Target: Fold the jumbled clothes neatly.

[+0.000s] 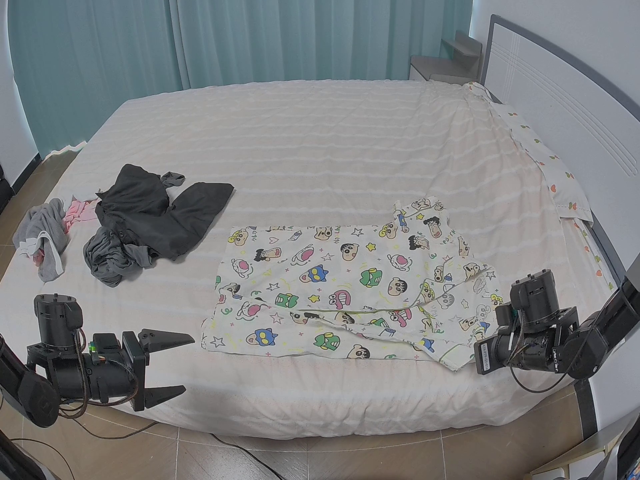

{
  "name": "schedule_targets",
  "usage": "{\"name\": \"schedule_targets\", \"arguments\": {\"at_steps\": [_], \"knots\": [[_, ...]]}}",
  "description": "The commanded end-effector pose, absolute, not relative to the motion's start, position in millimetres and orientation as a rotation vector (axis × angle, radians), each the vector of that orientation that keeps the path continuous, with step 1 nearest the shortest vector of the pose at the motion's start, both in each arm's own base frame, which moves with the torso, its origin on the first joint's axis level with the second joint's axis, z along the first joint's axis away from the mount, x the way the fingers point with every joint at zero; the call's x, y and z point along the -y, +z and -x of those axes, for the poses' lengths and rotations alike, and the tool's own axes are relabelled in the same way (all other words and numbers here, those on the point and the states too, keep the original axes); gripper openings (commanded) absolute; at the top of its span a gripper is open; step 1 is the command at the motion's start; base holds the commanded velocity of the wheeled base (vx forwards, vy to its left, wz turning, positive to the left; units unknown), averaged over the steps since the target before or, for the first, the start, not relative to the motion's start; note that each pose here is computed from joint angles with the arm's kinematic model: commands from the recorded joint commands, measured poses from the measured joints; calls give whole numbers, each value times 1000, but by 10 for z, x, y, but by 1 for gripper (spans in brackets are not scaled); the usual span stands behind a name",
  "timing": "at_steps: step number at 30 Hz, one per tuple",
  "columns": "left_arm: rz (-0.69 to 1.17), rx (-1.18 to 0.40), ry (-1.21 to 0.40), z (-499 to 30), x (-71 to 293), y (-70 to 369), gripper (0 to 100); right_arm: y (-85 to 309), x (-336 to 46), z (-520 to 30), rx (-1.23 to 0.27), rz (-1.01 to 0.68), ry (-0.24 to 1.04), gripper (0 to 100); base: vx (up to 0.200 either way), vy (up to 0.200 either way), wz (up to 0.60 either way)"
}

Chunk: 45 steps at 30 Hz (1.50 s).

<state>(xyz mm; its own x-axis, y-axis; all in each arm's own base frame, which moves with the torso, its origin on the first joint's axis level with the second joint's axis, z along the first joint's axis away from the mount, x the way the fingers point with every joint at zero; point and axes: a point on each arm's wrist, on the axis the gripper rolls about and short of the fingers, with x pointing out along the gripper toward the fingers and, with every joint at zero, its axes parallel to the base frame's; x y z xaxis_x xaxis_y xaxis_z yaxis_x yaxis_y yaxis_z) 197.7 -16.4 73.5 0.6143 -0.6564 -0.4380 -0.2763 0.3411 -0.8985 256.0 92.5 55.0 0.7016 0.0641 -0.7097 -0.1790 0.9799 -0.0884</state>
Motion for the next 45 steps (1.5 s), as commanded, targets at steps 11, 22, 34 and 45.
{"name": "schedule_targets", "arguments": {"at_steps": [11,22,34,45], "knots": [[1239,-924,-273,-1984,160,717,100,141,-955,-2639,-843,116,132,0,0,0,0],[1240,-929,-269,-1988,161,705,100,495,-818,-2544,-712,44,101,100,0,0,0],[1239,-931,-271,-1983,167,706,100,895,-1158,-2334,-616,-155,313,100,0,0,0],[1240,-933,-268,-1990,164,699,100,432,-1555,-2614,-913,-722,227,100,0,0,0]]}}
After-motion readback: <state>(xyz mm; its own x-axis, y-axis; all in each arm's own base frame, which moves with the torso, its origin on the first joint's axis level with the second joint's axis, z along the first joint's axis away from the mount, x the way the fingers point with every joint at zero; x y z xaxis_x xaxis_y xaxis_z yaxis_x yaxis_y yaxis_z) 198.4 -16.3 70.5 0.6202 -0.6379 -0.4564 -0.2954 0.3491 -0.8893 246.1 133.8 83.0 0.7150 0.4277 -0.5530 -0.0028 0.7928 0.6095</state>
